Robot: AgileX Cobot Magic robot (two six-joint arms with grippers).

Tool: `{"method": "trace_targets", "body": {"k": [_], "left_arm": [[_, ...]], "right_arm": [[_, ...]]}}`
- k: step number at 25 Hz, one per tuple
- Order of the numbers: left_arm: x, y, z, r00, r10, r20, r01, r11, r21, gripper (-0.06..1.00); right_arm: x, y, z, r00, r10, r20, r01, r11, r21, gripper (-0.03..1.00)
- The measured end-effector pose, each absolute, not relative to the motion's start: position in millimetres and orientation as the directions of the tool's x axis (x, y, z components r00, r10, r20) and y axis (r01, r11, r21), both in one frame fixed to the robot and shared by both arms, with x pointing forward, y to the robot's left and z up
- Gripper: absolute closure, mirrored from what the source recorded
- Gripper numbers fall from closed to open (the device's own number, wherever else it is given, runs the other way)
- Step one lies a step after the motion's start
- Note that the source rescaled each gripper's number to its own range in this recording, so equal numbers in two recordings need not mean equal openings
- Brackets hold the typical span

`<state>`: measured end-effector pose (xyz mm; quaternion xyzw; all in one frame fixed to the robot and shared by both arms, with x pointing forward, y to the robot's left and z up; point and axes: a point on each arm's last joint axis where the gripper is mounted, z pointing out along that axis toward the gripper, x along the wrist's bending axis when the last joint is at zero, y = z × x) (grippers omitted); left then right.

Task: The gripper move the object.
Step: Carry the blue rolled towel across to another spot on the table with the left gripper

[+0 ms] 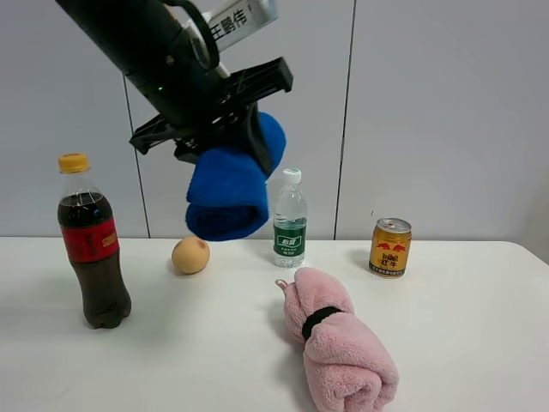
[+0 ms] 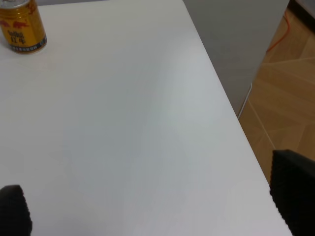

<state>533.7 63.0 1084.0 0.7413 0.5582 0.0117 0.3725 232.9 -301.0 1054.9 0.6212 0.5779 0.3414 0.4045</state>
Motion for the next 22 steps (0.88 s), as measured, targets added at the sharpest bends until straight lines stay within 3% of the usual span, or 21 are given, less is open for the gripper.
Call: {"method": "trace_targets", "body": {"k": [12,22], "left_arm": [[535.8,-39.1,1089.6,0.510,0.714,-0.480,0.790,-0.168,0.589,0.93],[546.0,-88.8,1051.3,0.526,0.691,-0.496,0.806,-0.220,0.549,0.93]], "right_arm": [[232.9,-301.0,1054.9,0.099,0.994,-0.043,0.442,-0.005,0.897,-0.03],[232.9,-301.0,1054.9,0.099,0.994,-0.043,0.442,-0.005,0.897,-0.03]]}}
